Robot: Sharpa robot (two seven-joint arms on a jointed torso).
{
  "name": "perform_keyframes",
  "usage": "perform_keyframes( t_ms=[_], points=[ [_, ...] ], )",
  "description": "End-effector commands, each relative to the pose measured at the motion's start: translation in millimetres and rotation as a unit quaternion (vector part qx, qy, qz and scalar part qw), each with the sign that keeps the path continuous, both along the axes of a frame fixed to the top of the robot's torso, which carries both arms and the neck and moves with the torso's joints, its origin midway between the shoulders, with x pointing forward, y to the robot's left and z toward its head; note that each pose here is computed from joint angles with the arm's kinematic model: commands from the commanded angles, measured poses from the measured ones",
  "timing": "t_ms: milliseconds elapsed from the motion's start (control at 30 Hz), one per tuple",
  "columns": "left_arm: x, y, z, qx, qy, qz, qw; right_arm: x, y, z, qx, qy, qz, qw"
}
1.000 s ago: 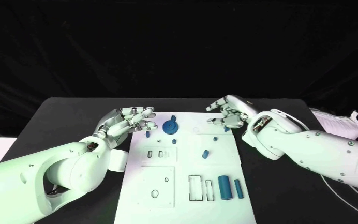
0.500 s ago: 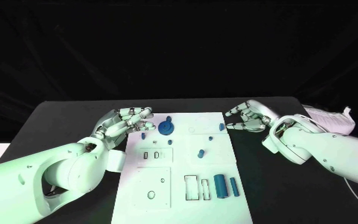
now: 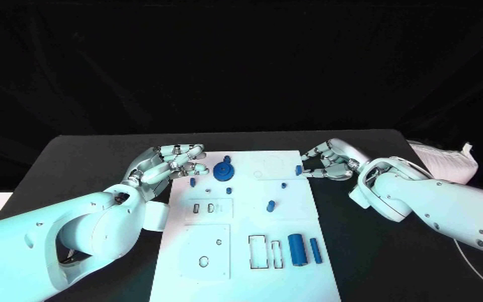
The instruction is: Assemble the parts on the task board
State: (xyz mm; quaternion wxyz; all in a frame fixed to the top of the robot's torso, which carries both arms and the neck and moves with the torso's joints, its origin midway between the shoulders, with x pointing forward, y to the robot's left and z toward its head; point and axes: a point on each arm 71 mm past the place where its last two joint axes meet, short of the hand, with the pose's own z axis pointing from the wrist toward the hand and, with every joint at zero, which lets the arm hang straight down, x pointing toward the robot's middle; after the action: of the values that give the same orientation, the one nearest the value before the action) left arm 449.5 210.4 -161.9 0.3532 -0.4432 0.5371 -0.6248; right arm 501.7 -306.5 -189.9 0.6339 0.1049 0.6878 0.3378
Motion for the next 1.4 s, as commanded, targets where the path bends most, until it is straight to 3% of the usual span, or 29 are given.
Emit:
perform_keyframes(
  t_ms=[33, 400, 1167, 1400],
  points=[
    [-0.5, -2.4, 0.8, -0.006, -0.002, -0.010, 1.000, 0.1, 5, -6.4, -0.004, 0.013, 0.006, 1.000],
    [0.0, -2.2, 0.3, -0.005, -0.001, -0.009, 1.000, 3.1, 11, -14.9, -0.007, 0.022, 0.010, 1.000],
    [0.1, -2.4, -0.1, -0.005, 0.001, -0.010, 1.000, 6.6, 16, -18.8, -0.013, 0.033, 0.012, 0.999],
    [0.2, -1.9, -0.2, -0.004, 0.001, -0.009, 1.000, 7.9, 16, -17.6, -0.014, 0.022, 0.001, 1.000]
  ],
)
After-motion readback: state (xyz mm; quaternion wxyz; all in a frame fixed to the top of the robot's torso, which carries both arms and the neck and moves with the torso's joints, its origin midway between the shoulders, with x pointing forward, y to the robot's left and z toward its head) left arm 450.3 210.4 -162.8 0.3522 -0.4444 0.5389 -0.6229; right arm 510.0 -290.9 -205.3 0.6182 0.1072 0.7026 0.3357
